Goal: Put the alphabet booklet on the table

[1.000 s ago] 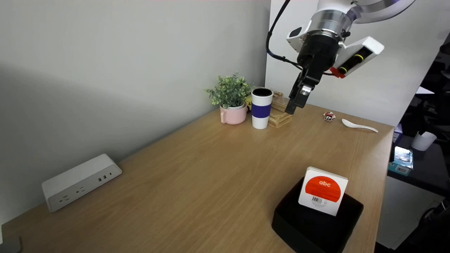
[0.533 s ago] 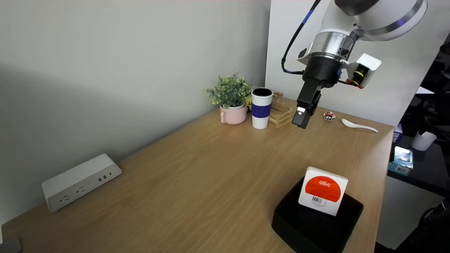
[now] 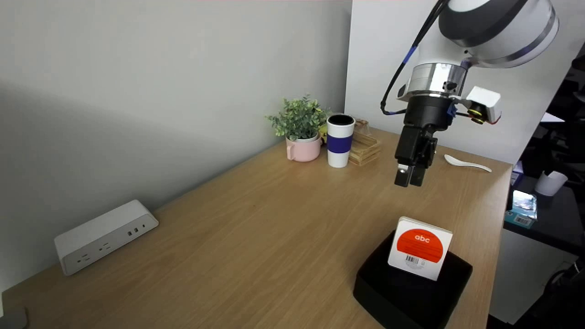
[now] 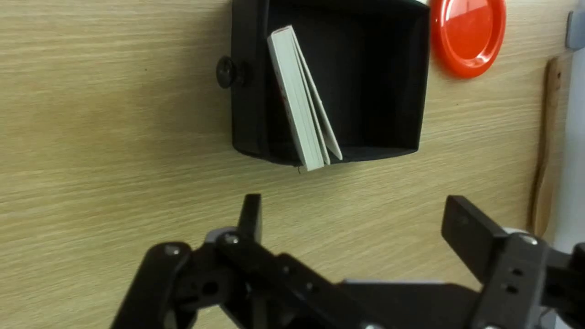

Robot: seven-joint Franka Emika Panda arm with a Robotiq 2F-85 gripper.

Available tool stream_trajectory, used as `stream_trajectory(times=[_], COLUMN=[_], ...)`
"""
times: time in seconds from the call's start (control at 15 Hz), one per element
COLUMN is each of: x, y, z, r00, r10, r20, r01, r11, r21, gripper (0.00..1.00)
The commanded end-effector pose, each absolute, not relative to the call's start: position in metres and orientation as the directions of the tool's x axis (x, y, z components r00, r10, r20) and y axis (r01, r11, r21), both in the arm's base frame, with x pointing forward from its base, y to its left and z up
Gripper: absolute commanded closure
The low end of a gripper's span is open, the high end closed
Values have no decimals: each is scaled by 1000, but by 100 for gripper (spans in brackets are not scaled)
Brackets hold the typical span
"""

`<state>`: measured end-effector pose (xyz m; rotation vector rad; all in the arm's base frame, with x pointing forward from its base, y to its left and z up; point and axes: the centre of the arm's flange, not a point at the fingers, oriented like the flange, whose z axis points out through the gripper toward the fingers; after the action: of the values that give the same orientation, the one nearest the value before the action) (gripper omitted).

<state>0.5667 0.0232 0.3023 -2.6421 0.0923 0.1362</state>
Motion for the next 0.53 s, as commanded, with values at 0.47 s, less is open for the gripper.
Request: stream_trajectory(times=[0.47], x=[559], y=[32], z=[289], r00=[975], r10=[-90], r20=[-203], r01=[-173], r11=[-880], r21=[-442], gripper=[0])
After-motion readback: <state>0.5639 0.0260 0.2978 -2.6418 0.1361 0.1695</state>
